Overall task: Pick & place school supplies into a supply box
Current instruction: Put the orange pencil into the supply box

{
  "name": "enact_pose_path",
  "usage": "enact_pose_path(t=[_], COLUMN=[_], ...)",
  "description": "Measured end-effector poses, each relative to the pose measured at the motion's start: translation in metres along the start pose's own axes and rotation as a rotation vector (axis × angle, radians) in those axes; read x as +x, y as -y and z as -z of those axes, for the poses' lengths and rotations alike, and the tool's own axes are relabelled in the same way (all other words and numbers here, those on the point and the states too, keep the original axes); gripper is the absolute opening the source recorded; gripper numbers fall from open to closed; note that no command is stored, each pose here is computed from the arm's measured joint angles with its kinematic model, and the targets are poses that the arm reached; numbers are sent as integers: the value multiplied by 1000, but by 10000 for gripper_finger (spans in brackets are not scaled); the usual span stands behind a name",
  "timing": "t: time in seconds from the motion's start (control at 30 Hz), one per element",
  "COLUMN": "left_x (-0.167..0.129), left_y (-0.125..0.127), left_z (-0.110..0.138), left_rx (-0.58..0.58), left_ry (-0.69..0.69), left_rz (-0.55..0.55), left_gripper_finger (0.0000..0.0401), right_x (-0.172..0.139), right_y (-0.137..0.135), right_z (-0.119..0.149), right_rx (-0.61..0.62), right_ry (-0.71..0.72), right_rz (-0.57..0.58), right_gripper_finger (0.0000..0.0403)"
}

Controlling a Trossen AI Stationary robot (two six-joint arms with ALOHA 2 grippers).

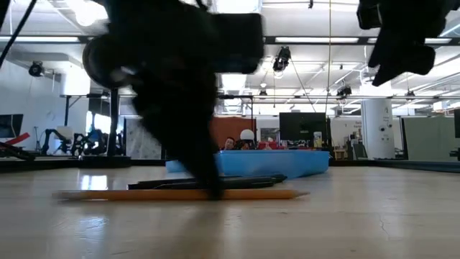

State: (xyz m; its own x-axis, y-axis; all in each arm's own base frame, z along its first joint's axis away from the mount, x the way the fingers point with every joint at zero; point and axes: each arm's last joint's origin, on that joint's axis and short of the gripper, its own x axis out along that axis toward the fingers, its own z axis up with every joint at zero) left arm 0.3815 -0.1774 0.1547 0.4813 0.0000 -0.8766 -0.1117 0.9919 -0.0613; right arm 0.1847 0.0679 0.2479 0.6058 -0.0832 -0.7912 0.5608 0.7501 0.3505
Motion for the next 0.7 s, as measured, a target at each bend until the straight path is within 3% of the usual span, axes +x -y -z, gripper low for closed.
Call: enact_pose_path(t=[0.2, 0.6, 0.7], left_x=[11, 14, 13], left_y=[-14, -3, -2], left_z=[-21, -30, -31], left_rx=[6, -22, -24], left_ry=[41, 20, 22], left_rz=[23, 114, 123], left_gripper_finger=[0, 1, 2], right_x=[-1, 2, 2], right_y=[-1, -2, -6], right_z=[6, 15, 14], right_rx=[-6, 5, -6], right_ry=[-24, -82, -106], right_rz=[-4, -24, -85], right_gripper_finger=[210, 210, 210])
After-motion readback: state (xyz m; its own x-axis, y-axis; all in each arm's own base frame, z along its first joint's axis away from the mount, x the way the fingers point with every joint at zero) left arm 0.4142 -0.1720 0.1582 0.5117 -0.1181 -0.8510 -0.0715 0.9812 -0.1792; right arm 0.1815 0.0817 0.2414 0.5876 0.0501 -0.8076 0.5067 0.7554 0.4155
